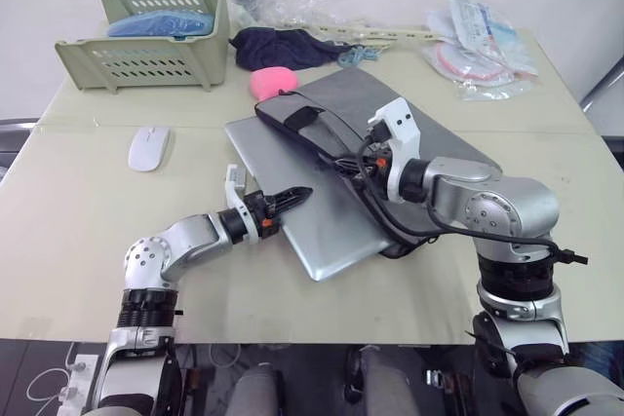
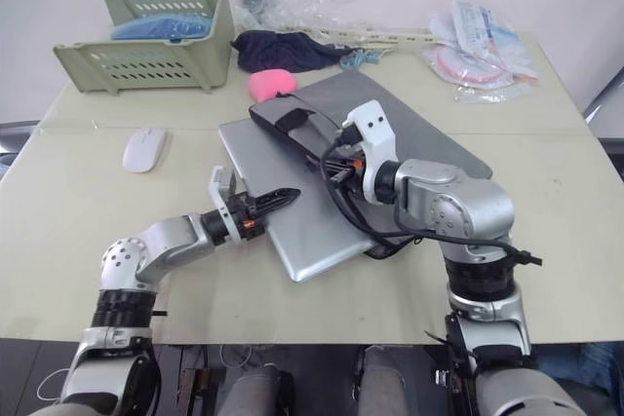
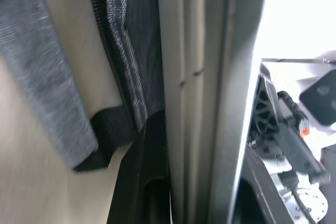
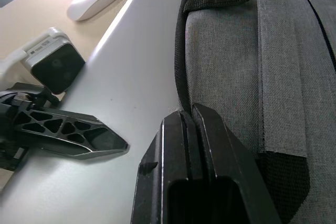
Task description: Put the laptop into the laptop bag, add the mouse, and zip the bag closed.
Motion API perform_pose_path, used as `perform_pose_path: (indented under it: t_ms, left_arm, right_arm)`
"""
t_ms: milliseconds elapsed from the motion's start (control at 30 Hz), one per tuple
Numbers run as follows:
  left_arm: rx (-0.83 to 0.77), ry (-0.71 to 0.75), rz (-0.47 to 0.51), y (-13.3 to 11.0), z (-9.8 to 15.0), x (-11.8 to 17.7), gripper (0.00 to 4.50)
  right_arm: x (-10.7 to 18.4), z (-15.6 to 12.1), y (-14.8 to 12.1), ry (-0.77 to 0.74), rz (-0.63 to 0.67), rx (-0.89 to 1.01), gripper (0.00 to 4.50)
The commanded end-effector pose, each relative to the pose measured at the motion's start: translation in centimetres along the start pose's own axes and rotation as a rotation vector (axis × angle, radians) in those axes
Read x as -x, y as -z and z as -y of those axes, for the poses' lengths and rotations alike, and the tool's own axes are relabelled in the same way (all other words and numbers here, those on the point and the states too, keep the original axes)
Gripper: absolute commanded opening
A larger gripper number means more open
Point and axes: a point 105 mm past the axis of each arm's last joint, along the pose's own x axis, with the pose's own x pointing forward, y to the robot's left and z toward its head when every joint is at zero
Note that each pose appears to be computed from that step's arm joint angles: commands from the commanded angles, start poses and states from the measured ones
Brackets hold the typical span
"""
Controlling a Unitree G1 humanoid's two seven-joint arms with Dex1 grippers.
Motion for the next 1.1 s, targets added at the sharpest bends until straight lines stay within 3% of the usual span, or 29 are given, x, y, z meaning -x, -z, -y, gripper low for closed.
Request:
perform_pose_path:
  t_ms: [33, 333, 533, 800, 900, 1100]
  left_arm:
    - [-0.044, 0.160, -0.018, -0.1, 3.8, -1.2, 0.35]
    - [0.028, 0.158, 0.024, 0.0, 3.6, -3.7, 0.35]
    - [-0.010, 0.157, 0.079, -1.6, 4.2, -3.9, 0.35]
    - [-0.100, 0.144, 0.050, -1.9, 4.7, -4.0, 0.35]
    - [-0.089, 0.152, 0.092, -3.2, 5.1, -3.7, 0.35]
    - [-0.038, 0.168, 0.028, -1.0, 4.4, -4.2, 0.35]
  right_arm:
    - [0.1, -0.6, -1.4, -0.002, 0.057, 0.038, 0.03]
    - [0.1, -0.7, -1.5, 0.009, 0.067, 0.033, 0.03]
    - [0.3, -0.4, -1.3, 0.023, 0.062, 0.032, 0.03]
    - [0.2, -0.2, -1.3, 0.028, 0.064, 0.033, 0.03]
    - [0.3, -0.1, -1.3, 0.031, 0.063, 0.031, 0.03]
    - [0.2, -0.1, -1.3, 0.033, 0.070, 0.028, 0.03]
